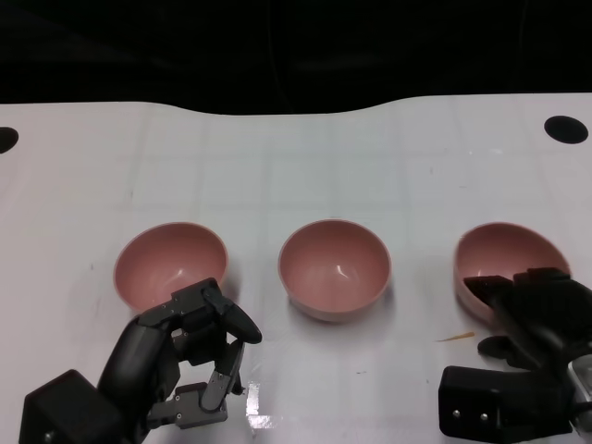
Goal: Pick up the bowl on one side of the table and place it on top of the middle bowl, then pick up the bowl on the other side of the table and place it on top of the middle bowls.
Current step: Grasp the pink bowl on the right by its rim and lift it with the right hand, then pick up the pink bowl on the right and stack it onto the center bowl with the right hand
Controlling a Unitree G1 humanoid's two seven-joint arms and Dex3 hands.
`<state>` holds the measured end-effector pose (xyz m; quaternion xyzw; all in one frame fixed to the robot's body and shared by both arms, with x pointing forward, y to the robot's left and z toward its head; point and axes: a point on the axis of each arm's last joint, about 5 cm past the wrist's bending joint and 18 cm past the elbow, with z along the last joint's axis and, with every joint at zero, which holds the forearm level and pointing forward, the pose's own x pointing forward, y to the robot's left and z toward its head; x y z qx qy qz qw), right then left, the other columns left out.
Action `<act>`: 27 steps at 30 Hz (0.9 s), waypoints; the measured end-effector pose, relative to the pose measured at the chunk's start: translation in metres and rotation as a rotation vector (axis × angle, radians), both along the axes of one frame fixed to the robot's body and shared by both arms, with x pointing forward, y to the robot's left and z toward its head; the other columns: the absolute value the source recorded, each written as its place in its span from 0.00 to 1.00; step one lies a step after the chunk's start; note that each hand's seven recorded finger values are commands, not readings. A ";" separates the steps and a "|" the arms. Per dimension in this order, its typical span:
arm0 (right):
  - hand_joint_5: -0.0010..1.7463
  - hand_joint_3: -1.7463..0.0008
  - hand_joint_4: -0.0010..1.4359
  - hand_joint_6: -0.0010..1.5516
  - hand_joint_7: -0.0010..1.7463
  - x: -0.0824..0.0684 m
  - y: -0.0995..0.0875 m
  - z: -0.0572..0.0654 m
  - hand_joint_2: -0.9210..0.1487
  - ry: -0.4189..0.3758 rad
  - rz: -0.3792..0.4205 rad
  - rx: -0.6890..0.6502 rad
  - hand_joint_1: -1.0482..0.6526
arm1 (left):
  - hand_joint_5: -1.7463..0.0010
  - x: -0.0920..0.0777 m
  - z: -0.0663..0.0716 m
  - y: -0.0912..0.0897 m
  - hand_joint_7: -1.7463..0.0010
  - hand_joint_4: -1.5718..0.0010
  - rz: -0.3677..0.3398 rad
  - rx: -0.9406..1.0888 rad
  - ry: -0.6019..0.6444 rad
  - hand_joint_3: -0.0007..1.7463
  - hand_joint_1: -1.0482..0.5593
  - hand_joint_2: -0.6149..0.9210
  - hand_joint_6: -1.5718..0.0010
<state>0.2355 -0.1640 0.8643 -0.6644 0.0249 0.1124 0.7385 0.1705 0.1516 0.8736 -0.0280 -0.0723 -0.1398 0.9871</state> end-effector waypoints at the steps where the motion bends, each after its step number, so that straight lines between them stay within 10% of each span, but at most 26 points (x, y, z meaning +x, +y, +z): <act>1: 0.07 1.00 0.40 0.39 0.01 0.003 0.000 0.000 0.01 -0.006 0.004 -0.003 0.34 | 0.02 0.000 0.000 0.000 0.22 0.48 0.000 -0.001 0.000 0.64 0.50 0.74 0.50; 3: 0.33 0.97 0.58 0.56 0.04 0.006 0.001 -0.003 0.00 -0.037 0.015 0.000 0.43 | 0.02 0.000 0.000 -0.001 0.22 0.49 -0.001 -0.003 0.000 0.64 0.50 0.74 0.50; 10: 0.91 0.98 0.60 0.78 0.11 0.009 0.000 -0.010 0.03 -0.168 0.048 0.078 0.48 | 0.02 0.000 0.001 -0.001 0.23 0.49 0.000 -0.005 -0.003 0.63 0.49 0.74 0.49; 11: 0.96 0.97 0.63 0.71 0.40 0.008 0.000 -0.011 0.03 -0.200 0.059 0.100 0.48 | 0.02 0.000 0.001 -0.002 0.23 0.49 0.000 -0.005 -0.006 0.63 0.50 0.75 0.50; 12: 0.98 0.95 0.64 0.58 0.69 0.007 0.000 -0.012 0.03 -0.248 0.076 0.124 0.48 | 0.02 0.000 0.002 -0.002 0.23 0.49 -0.001 -0.005 -0.008 0.63 0.50 0.75 0.50; 14: 1.00 0.93 0.66 0.48 0.94 0.009 0.003 -0.009 0.03 -0.336 0.116 0.169 0.50 | 0.02 0.000 0.002 -0.002 0.23 0.49 -0.001 -0.006 -0.009 0.63 0.50 0.75 0.50; 17: 1.00 0.90 0.67 0.48 0.99 0.015 0.008 0.000 0.07 -0.452 0.176 0.228 0.52 | 0.02 0.000 0.002 -0.002 0.23 0.49 -0.001 -0.006 -0.010 0.62 0.49 0.75 0.50; 21: 1.00 0.39 0.67 0.48 1.00 0.018 0.021 0.016 0.52 -0.543 0.259 0.301 0.52 | 0.02 0.000 0.002 -0.002 0.23 0.49 -0.001 -0.005 -0.010 0.62 0.49 0.75 0.49; 27: 1.00 0.27 0.68 0.48 1.00 0.016 0.043 0.032 0.63 -0.604 0.372 0.391 0.55 | 0.02 0.000 0.002 -0.002 0.22 0.49 -0.001 -0.004 -0.014 0.63 0.49 0.75 0.50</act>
